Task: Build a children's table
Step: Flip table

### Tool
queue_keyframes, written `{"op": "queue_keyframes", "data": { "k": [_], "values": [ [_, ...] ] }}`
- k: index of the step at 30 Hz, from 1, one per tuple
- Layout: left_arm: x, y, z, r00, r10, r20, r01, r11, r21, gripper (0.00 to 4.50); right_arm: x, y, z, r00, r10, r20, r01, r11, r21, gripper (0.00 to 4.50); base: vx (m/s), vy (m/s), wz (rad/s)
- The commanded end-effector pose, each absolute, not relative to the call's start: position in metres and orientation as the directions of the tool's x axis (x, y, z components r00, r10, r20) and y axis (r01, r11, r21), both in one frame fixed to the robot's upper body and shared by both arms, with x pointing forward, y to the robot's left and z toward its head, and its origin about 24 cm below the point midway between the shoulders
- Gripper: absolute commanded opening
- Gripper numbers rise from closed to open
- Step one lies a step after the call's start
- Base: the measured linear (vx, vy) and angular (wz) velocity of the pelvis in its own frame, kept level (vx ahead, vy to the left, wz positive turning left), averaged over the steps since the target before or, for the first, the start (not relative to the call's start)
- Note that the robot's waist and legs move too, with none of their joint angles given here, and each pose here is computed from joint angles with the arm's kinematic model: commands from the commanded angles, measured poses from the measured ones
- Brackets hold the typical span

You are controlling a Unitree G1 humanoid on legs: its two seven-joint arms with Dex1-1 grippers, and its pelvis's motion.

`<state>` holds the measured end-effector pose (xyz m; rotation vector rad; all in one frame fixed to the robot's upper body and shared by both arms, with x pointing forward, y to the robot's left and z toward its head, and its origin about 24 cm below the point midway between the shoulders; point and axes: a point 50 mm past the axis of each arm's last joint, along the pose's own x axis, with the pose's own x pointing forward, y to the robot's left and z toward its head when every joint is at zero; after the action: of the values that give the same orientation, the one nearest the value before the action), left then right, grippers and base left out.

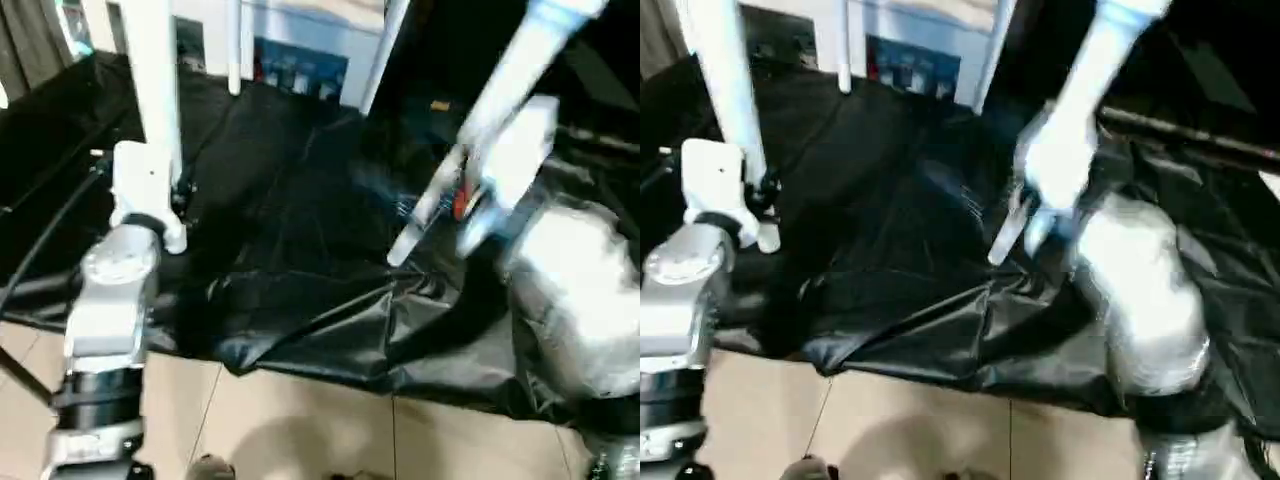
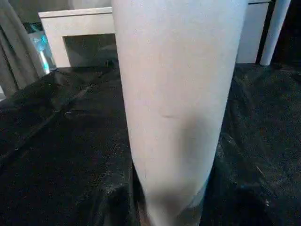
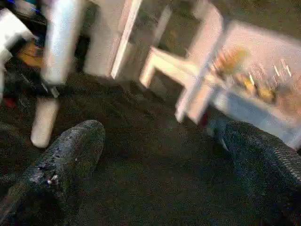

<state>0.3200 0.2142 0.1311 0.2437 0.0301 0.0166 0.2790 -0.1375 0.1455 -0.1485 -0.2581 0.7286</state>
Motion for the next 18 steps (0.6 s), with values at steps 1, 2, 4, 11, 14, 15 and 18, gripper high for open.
{"op": "queue_keyframes", "data": {
  "k": [1, 2, 4, 11, 14, 15, 18],
  "values": [
    [0.321, 0.207, 0.137, 1.0, -0.031, 0.001, 0.029, 0.955, 0.294, 1.59, 0.276, -0.149, 0.129, 0.758, 0.633, 0.158, -0.593, 0.77, -0.237, 4.5, 0.0, 0.0, 0.0],
    [0.32, 0.206, 0.136, 0.999, -0.033, -0.001, 0.031, 0.956, 0.293, 1.59, 0.274, -0.152, 0.122, 0.776, 0.612, 0.152, -0.572, 0.785, -0.239, 4.5, 0.0, 0.0, 0.0],
    [0.32, 0.206, 0.135, 0.999, -0.035, -0.005, 0.035, 0.956, 0.293, 1.59, 0.272, -0.159, 0.116, 0.816, 0.549, 0.178, -0.512, 0.831, -0.216, 4.5, 0.0, 0.0, 0.0],
    [0.317, 0.208, 0.127, 0.999, -0.035, -0.023, 0.04, 0.953, 0.302, 1.59, 0.275, -0.178, 0.112, 0.918, 0.292, 0.269, -0.228, 0.942, -0.245, 4.5, 0.0, 0.0, 0.0],
    [0.317, 0.209, 0.126, 0.999, -0.031, -0.024, 0.037, 0.949, 0.313, 1.59, 0.284, -0.183, 0.111, 0.943, 0.196, 0.269, -0.136, 0.965, -0.226, 4.5, 0.0, 0.0, 0.0],
    [0.316, 0.21, 0.126, 0.999, -0.031, -0.025, 0.037, 0.949, 0.314, 1.59, 0.289, -0.184, 0.11, 0.951, 0.17, 0.258, -0.115, 0.97, -0.217, 4.5, 0.0, 0.0, 0.0],
    [0.316, 0.21, 0.125, 0.999, -0.031, -0.028, 0.038, 0.948, 0.315, 1.59, 0.3, -0.183, 0.106, 0.966, 0.139, 0.22, -0.101, 0.979, -0.177, 4.5, 0.0, 0.0, 0.0]
  ]
}}
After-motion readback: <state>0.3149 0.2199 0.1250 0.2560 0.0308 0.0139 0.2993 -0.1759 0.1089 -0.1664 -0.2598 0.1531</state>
